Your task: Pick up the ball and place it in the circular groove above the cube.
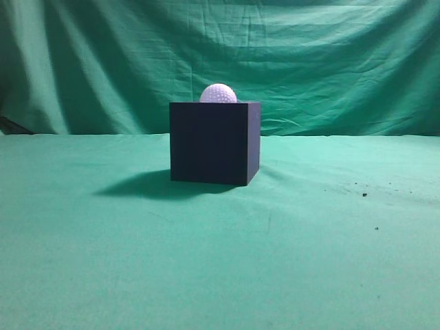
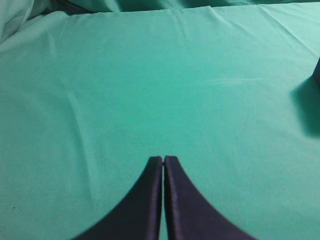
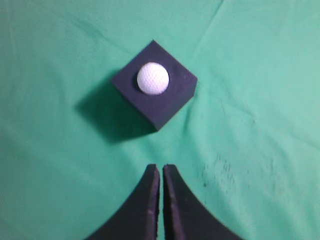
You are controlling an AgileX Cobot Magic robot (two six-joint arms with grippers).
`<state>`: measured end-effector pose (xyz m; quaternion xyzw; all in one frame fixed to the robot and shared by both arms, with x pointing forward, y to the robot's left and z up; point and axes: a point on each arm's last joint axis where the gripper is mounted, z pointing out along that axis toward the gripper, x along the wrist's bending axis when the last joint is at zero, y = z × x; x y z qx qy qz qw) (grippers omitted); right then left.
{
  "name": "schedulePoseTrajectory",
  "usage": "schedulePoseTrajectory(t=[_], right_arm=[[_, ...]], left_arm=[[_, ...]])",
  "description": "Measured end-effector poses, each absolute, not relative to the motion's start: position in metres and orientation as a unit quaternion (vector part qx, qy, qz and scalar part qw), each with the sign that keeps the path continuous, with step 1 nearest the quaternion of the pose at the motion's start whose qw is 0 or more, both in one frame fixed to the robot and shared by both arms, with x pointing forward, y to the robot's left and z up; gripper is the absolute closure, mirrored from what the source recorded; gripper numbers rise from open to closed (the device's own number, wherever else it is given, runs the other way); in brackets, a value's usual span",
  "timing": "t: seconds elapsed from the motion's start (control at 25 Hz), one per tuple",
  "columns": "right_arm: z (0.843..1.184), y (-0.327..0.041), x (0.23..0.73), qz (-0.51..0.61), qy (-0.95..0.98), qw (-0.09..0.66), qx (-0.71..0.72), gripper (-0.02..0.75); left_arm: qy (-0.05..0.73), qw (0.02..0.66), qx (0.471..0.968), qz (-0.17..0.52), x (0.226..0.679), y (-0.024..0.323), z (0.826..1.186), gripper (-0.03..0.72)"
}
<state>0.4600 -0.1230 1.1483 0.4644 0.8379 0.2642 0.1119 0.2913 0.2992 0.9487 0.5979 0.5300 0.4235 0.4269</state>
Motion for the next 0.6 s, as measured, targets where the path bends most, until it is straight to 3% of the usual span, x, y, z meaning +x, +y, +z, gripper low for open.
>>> schedulePoseTrajectory(t=[0.6], right_arm=[[1.077, -0.209, 0.35, 0.363, 0.793, 0.136, 0.471, 0.738]], left_arm=[[0.53, 0.427, 0.598, 0.424, 0.291, 0.299, 0.949, 0.688]])
